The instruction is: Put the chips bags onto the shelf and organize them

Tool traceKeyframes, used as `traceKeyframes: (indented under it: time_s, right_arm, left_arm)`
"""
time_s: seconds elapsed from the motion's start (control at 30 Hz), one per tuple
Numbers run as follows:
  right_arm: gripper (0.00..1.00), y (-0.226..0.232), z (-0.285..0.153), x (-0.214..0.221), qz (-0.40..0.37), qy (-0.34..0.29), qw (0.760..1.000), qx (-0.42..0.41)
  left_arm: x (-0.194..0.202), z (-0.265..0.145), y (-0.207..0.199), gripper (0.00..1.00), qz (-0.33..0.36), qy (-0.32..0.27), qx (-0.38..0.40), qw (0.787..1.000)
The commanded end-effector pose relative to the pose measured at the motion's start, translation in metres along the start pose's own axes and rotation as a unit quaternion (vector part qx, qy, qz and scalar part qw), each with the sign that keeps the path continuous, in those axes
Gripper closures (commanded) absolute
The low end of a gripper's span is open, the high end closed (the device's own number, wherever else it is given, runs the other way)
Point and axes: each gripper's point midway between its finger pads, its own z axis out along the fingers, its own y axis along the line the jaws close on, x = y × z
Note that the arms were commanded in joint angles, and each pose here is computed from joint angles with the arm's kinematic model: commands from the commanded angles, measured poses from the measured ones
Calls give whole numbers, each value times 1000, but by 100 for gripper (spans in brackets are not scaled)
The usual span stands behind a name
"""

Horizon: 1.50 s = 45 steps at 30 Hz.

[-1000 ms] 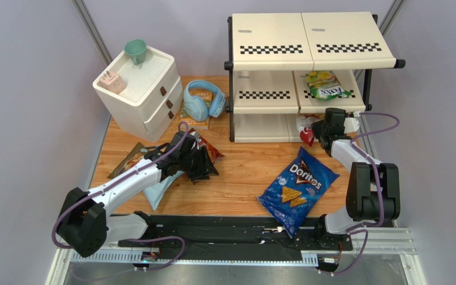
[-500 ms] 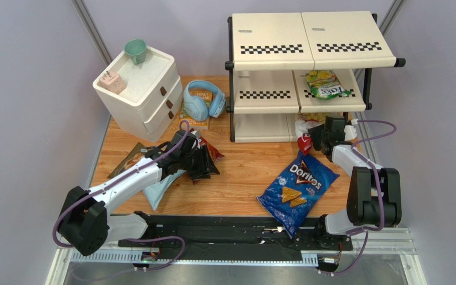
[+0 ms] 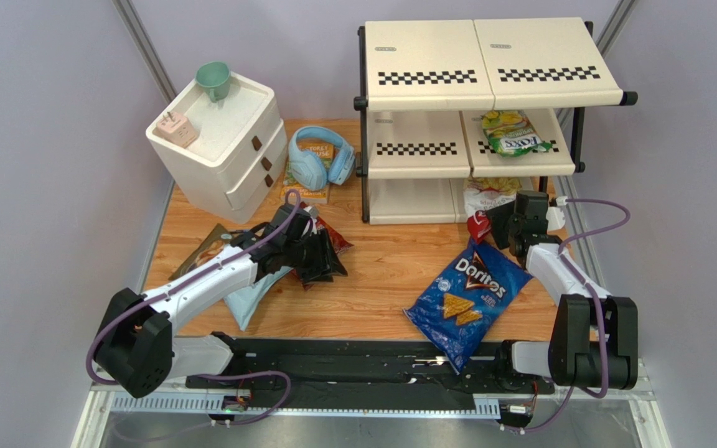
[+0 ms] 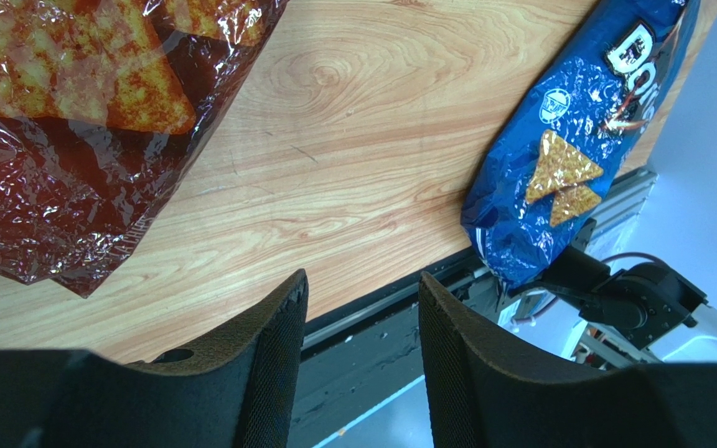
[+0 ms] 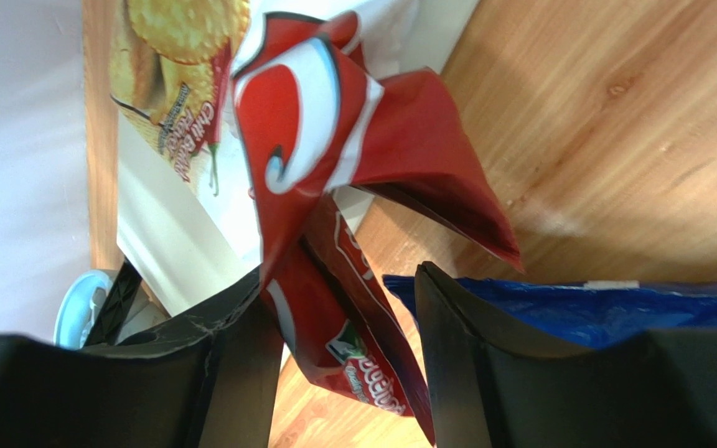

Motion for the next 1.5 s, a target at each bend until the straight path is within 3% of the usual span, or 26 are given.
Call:
traceKeyframes:
  time_s: [0.0, 0.13, 0.17, 0.37, 0.63, 1.13, 1.47]
  right_arm:
    - [49, 0, -8, -2, 0, -2, 1000, 4]
    - [69, -3, -14, -7, 11, -17, 1000, 9]
    - [82, -3, -15, -7, 14, -17, 1000, 11]
    - [100, -5, -20, -11, 22, -25, 999, 20]
    - [100, -10, 5, -19, 11, -48, 998, 45]
    - [100, 47, 14, -39, -10, -51, 999, -9]
    - [100, 44, 44, -28, -23, -16, 999, 23]
  left_arm:
    - [-4, -2, -8, 47, 10, -5, 19, 1000]
    - [-3, -3, -7, 47, 8, -7, 19, 1000]
    - [-2, -3, -6, 47, 8, -5, 19, 1000]
    - [0, 0, -6, 48, 3, -3, 24, 1000]
    - [2, 3, -7, 49, 3, 6, 32, 999]
    - [7, 1, -2, 49, -2, 3, 32, 999]
    - [6, 5, -4, 50, -1, 10, 34, 999]
